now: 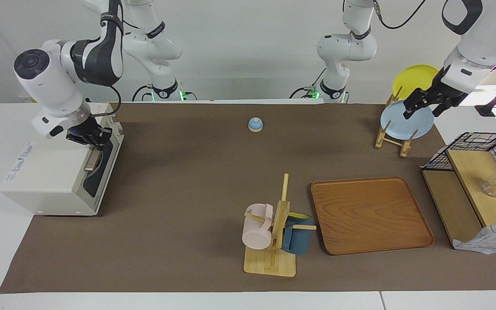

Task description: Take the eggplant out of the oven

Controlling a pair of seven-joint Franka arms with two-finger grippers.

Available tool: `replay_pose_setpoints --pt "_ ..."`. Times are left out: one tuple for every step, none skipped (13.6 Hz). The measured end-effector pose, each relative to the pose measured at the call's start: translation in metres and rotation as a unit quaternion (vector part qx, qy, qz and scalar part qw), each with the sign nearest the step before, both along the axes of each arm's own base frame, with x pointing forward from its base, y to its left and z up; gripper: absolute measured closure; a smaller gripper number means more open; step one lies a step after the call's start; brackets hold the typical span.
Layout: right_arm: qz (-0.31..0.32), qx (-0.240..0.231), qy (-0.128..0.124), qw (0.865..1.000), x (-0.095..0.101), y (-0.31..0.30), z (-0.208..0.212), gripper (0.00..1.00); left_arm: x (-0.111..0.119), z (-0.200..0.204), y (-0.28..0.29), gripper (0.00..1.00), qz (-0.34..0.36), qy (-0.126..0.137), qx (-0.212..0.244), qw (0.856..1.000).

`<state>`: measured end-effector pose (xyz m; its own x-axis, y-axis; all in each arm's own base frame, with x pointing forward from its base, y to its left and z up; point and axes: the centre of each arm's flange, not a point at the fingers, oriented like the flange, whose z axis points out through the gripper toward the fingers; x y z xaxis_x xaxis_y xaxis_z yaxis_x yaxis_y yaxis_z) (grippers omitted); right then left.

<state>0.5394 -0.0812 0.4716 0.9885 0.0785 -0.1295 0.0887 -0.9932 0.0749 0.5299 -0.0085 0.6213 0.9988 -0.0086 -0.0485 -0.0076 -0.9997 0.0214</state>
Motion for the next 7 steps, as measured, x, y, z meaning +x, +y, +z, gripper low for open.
replay_pose_setpoints --pt "0.004 -0.004 0.001 1.000 0.000 0.001 0.000 0.99 0.000 0.000 0.000 0.00 0.000 0.000 0.000 1.000" --pt "0.006 -0.006 0.002 1.000 0.001 0.003 -0.001 0.99 0.000 0.000 0.000 0.00 0.000 0.000 0.000 1.000" --pt "0.005 -0.009 0.002 1.000 0.001 0.004 -0.002 0.99 0.000 0.000 0.000 0.00 0.000 0.000 0.000 1.000" --pt "-0.002 -0.011 0.002 1.000 0.002 0.008 -0.003 0.99 0.000 0.000 0.000 0.00 0.000 0.000 0.000 1.000" --pt "-0.007 -0.013 0.001 1.000 0.004 0.018 -0.005 0.99 0.000 0.000 0.000 0.00 0.000 0.000 0.000 1.000" --pt "-0.009 -0.015 -0.003 1.000 0.009 0.033 -0.011 0.99 0.000 0.000 0.000 0.00 0.000 0.000 0.000 1.000" --pt "-0.010 -0.016 -0.009 1.000 0.015 0.053 -0.020 0.99 0.000 0.000 0.000 0.00 0.000 0.000 0.000 1.000"
